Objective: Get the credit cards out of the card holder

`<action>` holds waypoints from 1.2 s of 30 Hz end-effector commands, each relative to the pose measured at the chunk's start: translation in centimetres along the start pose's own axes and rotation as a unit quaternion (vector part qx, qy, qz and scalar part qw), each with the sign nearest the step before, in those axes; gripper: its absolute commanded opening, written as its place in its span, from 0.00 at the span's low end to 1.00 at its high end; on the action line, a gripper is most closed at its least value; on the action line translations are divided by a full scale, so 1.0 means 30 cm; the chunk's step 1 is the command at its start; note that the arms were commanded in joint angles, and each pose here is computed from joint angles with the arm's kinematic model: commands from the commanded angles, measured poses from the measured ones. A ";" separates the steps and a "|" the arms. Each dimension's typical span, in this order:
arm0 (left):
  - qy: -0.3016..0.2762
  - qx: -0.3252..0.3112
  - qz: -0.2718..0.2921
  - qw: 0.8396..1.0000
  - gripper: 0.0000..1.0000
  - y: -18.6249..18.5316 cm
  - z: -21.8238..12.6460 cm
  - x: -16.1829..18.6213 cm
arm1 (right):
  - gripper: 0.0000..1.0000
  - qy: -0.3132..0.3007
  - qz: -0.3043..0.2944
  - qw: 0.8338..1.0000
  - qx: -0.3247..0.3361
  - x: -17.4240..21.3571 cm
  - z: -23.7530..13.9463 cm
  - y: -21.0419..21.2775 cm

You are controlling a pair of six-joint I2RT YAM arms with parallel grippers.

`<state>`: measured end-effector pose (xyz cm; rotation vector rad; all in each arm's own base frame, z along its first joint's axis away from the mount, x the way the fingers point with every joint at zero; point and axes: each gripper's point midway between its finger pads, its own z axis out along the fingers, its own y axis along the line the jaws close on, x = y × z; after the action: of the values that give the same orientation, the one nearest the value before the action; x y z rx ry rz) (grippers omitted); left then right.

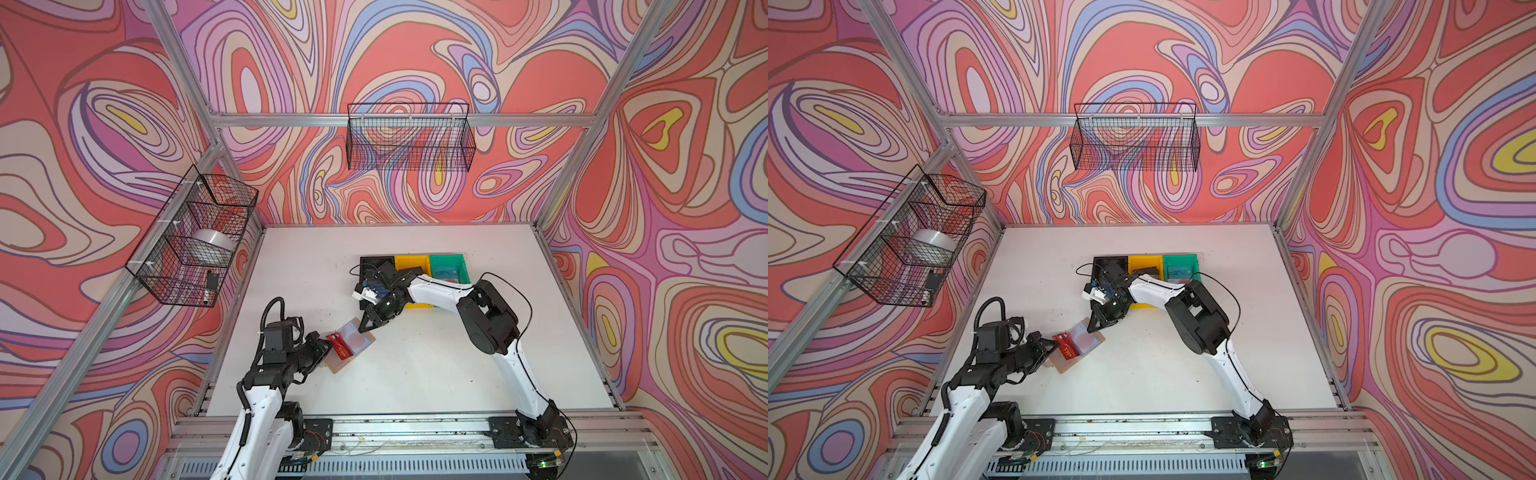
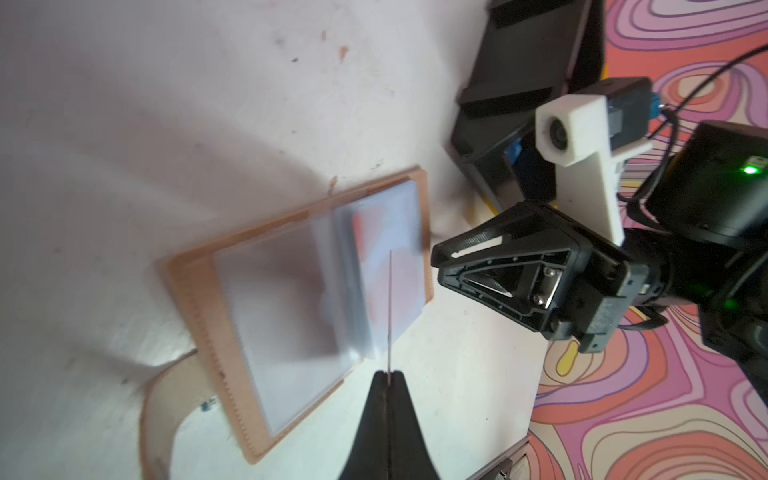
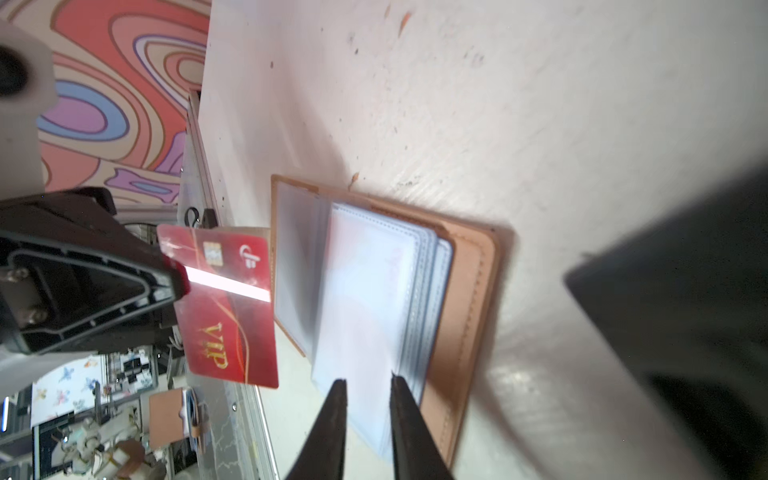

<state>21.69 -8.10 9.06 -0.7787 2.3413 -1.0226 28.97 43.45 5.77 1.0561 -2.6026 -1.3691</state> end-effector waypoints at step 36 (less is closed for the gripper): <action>-0.038 0.210 0.020 0.977 0.00 -0.204 0.025 -0.079 | 0.22 -0.029 -0.019 0.979 -0.200 -0.019 -0.126 0.250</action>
<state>25.59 -10.63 13.77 -0.5881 1.9934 -1.3859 26.58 43.42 12.85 0.9955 -2.2683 -1.7846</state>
